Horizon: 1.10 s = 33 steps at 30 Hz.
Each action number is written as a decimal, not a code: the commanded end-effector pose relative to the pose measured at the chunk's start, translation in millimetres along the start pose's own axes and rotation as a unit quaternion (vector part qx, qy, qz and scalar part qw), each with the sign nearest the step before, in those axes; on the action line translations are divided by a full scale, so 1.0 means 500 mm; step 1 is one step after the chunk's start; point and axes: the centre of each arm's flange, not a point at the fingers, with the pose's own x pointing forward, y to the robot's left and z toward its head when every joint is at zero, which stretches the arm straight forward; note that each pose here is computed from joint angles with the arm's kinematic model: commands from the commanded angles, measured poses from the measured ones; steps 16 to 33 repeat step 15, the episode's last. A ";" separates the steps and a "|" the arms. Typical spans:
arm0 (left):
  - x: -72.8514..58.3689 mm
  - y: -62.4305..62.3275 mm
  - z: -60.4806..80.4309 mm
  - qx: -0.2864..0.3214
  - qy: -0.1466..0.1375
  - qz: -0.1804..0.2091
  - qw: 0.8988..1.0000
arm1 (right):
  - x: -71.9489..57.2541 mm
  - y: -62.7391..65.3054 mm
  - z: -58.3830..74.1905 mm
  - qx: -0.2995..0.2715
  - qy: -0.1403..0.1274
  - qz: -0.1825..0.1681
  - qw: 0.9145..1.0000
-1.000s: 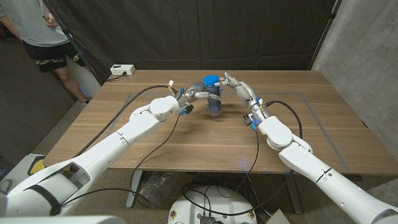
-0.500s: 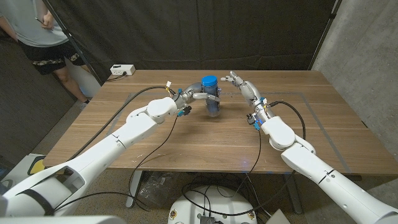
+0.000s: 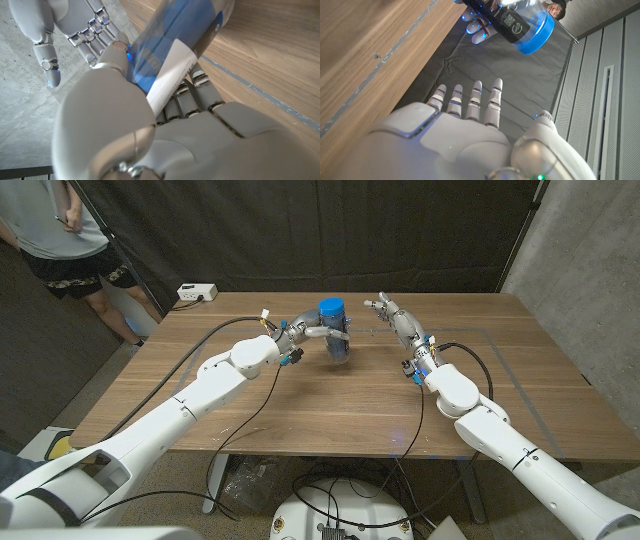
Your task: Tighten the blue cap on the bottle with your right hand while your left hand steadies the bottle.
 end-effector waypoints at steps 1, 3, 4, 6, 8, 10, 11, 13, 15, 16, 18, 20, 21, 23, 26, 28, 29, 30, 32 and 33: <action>0.001 0.025 0.012 0.016 0.001 0.024 1.000 | 0.032 -0.023 -0.017 0.045 -0.007 -0.002 0.999; 0.001 0.026 0.011 0.014 0.001 0.027 1.000 | 0.035 -0.023 -0.020 0.046 -0.006 -0.001 0.999; 0.001 0.027 0.009 0.013 0.001 0.026 1.000 | 0.036 -0.022 -0.022 0.046 -0.006 -0.001 0.999; 0.003 0.027 0.006 0.011 0.001 0.025 1.000 | 0.037 -0.021 -0.025 0.046 -0.003 -0.001 0.999; 0.006 0.028 0.003 0.010 0.001 0.022 1.000 | 0.037 -0.020 -0.026 0.046 -0.002 -0.002 0.999; 0.007 0.029 0.002 0.009 0.000 0.019 1.000 | 0.038 -0.018 -0.026 0.044 -0.001 -0.002 0.999; 0.008 0.031 0.002 0.010 -0.001 0.018 1.000 | 0.038 -0.018 -0.025 0.044 -0.001 -0.003 0.999; 0.009 0.033 0.003 0.011 -0.001 0.015 1.000 | 0.039 -0.017 -0.023 0.044 -0.002 -0.005 0.999; 0.009 0.036 0.004 0.011 -0.002 0.012 1.000 | 0.039 -0.014 -0.021 0.044 -0.003 -0.006 0.999; 0.009 0.036 0.004 0.011 -0.002 0.012 1.000 | 0.039 -0.014 -0.021 0.044 -0.003 -0.006 0.999; 0.009 0.036 0.004 0.011 -0.002 0.012 1.000 | 0.039 -0.014 -0.021 0.044 -0.003 -0.006 0.999; 0.009 0.036 0.004 0.011 -0.002 0.012 1.000 | 0.039 -0.014 -0.021 0.044 -0.003 -0.006 0.999; 0.009 0.036 0.004 0.011 -0.002 0.012 1.000 | 0.039 -0.014 -0.021 0.044 -0.003 -0.006 0.999; 0.009 0.036 0.004 0.011 -0.002 0.012 1.000 | 0.039 -0.014 -0.021 0.044 -0.003 -0.006 0.999; 0.009 0.036 0.004 0.011 -0.002 0.012 1.000 | 0.039 -0.014 -0.021 0.044 -0.003 -0.006 0.999; 0.009 0.036 0.004 0.011 -0.002 0.012 1.000 | 0.039 -0.014 -0.021 0.044 -0.003 -0.006 0.999; 0.009 0.036 0.004 0.011 -0.002 0.012 1.000 | 0.039 -0.014 -0.021 0.044 -0.003 -0.006 0.999; 0.009 0.036 0.004 0.011 -0.002 0.012 1.000 | 0.039 -0.014 -0.021 0.044 -0.003 -0.006 0.999; 0.009 0.036 0.004 0.011 -0.002 0.012 1.000 | 0.039 -0.014 -0.021 0.044 -0.003 -0.006 0.999; 0.009 0.036 0.004 0.011 -0.002 0.012 1.000 | 0.039 -0.014 -0.021 0.044 -0.003 -0.006 0.999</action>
